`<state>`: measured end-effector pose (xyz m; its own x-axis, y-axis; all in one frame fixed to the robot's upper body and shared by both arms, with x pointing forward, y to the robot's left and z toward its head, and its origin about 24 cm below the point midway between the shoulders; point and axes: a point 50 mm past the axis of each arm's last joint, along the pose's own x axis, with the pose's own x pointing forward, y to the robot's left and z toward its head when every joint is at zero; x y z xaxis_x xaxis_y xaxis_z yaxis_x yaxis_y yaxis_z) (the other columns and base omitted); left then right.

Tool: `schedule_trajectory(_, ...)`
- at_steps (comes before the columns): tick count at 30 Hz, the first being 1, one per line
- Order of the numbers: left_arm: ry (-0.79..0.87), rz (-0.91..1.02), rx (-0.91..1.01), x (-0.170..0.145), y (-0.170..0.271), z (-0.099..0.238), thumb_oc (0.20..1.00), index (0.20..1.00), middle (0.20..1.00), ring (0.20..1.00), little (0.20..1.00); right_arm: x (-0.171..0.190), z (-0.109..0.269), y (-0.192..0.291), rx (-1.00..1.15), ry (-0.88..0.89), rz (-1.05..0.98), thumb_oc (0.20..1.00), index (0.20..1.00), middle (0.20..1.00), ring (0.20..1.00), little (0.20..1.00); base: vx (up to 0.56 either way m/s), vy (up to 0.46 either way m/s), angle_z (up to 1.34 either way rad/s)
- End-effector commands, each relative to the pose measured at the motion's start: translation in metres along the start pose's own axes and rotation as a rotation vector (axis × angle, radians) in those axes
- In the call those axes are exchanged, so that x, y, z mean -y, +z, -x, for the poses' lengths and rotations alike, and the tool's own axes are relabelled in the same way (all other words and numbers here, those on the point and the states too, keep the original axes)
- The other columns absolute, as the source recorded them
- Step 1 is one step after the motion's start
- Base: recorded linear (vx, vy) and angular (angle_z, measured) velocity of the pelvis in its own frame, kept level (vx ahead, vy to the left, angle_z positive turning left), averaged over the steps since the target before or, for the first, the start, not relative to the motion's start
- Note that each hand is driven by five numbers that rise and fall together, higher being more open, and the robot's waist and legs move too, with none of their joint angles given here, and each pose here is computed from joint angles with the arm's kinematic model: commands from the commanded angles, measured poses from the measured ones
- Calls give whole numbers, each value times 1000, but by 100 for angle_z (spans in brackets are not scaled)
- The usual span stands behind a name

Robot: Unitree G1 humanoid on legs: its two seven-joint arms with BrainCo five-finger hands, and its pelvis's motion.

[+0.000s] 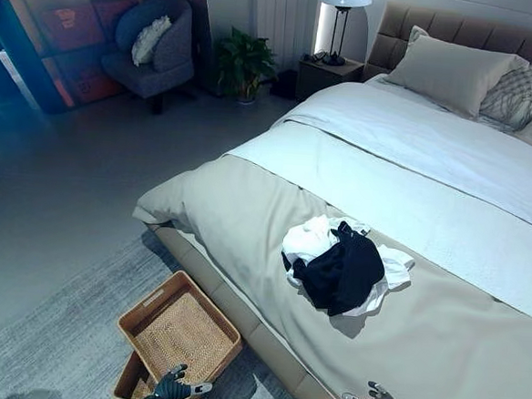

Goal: Pick up clothes into the bucket

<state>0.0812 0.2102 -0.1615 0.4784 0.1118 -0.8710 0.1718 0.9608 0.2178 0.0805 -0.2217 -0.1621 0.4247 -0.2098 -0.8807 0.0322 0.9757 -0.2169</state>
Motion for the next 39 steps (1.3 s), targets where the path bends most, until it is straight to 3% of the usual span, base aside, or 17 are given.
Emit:
schedule_trajectory(1,-21,-13,23,17,17,-6,1000,1000,1000,1000,1000,-4,-8,45,135,-36,-9,1000,1000,1000,1000,1000,0,0,0)
schedule_trajectory(6,11,-22,18,13,17,-7,1000,1000,1000,1000,1000,-1,-11,75,217,-91,-27,1000,1000,1000,1000,1000,-6,1,0)
schedule_trajectory(7,30,-25,34,9,21,-8,1000,1000,1000,1000,1000,0,-8,106,329,-77,-24,1000,1000,1000,1000,1000,-36,7,0)
schedule_trajectory(13,52,-6,77,7,30,-8,1000,1000,1000,1000,1000,8,6,163,558,-98,-118,1000,1000,1000,1000,1000,-29,12,0)
schedule_trajectory(16,82,-15,139,6,46,-10,1000,1000,1000,1000,1000,26,30,211,792,-242,-32,1000,1000,1000,1000,1000,-92,34,4)
schedule_trajectory(21,131,-38,223,0,72,-13,1000,1000,1000,1000,1000,48,47,247,909,-440,60,1000,1000,1000,1000,1000,-91,40,21)
schedule_trajectory(39,184,65,472,2,151,-9,1000,1000,1000,1000,1000,92,59,321,789,-792,169,1000,1000,1000,1000,1000,-64,26,17)
